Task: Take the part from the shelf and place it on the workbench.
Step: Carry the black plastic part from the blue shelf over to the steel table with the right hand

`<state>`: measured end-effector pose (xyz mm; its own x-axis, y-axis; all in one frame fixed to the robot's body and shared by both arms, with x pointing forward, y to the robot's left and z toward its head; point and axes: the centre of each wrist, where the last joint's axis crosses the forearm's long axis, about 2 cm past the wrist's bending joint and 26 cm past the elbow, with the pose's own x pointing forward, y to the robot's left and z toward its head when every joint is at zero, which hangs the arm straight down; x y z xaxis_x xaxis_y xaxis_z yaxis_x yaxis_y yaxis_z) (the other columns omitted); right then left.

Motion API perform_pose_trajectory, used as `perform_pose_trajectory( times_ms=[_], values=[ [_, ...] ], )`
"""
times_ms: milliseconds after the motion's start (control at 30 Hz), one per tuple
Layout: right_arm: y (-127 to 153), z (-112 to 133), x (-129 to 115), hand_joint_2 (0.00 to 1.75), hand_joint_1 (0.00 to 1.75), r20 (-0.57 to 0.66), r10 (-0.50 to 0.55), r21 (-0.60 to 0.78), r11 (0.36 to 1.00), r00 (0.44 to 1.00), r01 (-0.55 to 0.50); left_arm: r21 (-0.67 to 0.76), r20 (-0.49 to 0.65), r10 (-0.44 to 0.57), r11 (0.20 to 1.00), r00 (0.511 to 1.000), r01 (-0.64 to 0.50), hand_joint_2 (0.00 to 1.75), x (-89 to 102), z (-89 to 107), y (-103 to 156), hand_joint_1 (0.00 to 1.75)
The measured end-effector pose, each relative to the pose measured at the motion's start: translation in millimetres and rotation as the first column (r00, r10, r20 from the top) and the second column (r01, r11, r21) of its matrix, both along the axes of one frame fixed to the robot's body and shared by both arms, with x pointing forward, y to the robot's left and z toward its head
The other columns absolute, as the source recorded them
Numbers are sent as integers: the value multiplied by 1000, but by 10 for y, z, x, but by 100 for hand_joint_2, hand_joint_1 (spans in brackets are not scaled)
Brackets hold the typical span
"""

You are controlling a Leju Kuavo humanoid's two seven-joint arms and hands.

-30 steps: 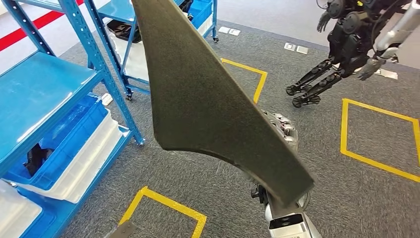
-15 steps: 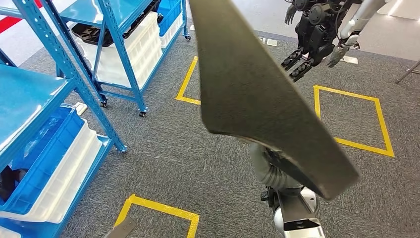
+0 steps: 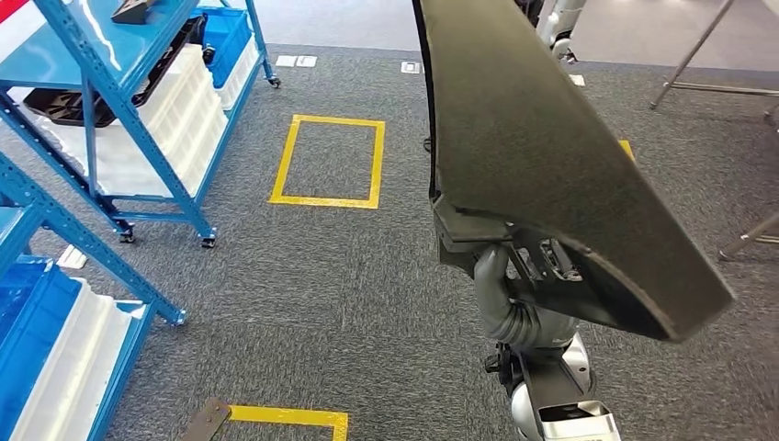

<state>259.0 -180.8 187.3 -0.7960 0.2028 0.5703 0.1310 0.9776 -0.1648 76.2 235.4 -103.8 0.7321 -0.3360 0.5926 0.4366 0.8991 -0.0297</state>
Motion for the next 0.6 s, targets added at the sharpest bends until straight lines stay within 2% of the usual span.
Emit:
perform_pose_trajectory(
  times_ms=[267, 600],
  values=[
    [-29, -32, -45, 175, 162, 0, -9, -7, 1000, 1000, 9, 12, 94, 30, 999, 995, -31, 175, 58, 10, 6, 0],
    [-39, -10, -32, 175, 162, 6, 7, -15, 1000, 1000, -6, 48, 7, -81, 996, 997, 80, 175, 7, 5, -37, 0]
  ],
)
